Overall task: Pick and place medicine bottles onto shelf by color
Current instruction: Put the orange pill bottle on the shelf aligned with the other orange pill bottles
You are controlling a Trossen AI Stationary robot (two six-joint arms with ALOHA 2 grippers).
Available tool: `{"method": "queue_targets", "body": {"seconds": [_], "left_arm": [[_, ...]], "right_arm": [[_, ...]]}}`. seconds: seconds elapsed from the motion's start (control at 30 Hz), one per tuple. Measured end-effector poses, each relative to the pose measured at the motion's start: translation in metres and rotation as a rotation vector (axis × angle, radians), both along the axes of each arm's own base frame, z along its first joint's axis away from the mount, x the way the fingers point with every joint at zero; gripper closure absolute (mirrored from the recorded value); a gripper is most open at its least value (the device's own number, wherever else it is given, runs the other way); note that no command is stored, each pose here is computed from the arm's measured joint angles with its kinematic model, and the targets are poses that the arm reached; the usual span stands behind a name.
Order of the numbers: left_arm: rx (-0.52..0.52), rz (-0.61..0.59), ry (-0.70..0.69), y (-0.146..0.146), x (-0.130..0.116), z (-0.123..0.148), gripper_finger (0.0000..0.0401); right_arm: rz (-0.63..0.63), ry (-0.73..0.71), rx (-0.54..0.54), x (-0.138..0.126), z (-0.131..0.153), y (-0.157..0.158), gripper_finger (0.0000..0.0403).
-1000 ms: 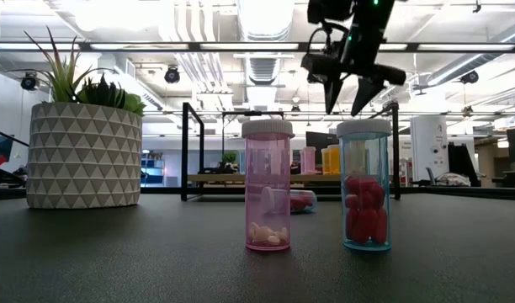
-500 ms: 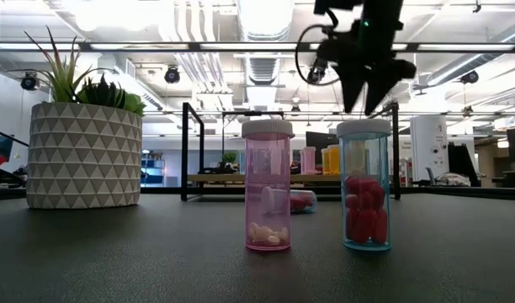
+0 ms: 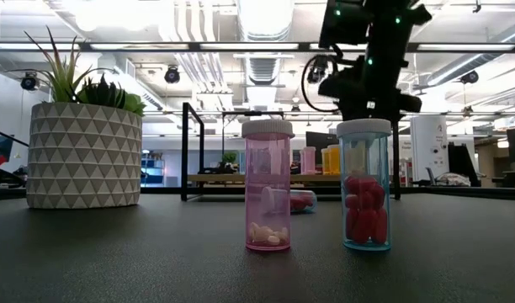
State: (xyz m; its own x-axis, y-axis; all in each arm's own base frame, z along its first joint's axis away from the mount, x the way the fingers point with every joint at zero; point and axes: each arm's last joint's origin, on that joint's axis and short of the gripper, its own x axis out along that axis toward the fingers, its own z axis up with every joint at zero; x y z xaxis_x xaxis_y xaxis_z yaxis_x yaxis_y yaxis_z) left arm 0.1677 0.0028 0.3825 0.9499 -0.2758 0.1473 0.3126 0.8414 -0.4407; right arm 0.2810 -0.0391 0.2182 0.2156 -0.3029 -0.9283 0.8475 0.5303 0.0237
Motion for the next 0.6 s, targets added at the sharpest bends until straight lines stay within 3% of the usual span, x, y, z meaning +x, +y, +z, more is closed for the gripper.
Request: {"method": "queue_targets", "body": {"seconds": [0.17,0.6], "left_arm": [[0.000,0.000,0.000,0.000,0.000,0.000,0.0211],[-0.001,0.000,0.000,0.000,0.000,0.000,0.0211]], "right_arm": [[-0.052,-0.016,-0.083,-0.003,-0.012,-0.002,0.0172],[-0.123,-0.056,-0.163,-0.005,-0.024,-0.016,0.0172]]}}
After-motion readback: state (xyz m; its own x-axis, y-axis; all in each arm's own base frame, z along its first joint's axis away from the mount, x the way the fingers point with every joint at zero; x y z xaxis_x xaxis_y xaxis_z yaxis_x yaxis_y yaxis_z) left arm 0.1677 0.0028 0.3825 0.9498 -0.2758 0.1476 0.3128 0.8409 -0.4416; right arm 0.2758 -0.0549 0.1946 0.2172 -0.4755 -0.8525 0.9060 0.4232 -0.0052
